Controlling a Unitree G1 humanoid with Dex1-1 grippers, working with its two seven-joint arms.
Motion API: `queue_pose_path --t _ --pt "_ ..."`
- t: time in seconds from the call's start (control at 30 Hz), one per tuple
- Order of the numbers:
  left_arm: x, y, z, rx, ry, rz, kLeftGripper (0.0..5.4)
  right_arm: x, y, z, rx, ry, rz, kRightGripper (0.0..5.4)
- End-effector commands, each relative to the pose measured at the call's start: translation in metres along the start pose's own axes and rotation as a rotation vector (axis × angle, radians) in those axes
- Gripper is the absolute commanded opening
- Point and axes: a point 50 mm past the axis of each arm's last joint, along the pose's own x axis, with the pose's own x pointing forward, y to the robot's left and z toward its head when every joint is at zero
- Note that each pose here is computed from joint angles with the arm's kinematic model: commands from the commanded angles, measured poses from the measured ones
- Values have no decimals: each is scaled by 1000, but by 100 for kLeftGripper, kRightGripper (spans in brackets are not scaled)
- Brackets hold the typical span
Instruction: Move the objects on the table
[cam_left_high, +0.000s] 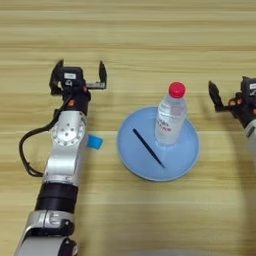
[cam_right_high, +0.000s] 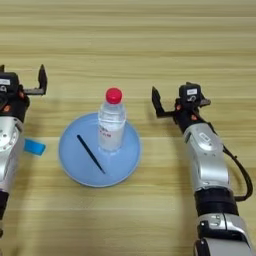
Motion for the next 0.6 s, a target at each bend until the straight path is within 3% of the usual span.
queue_pose_path --t 0.03,0.2,0.33,0.47,0.6 --pt "-4 -16 15 -43 -34 -71 540 0 3 0 -4 10 0 537" --pt "-9 -34 38 -105 -91 -174 540 0 4 0 -4 10 0 537" --pt "-17 -57 52 -164 -109 -310 540 0 5 0 -5 10 2 537" --pt "-24 -70 61 -169 -128 -389 540 0 6 0 -6 10 4 537" --pt "-32 -82 62 -177 -118 -474 540 0 7 0 -6 9 4 537"
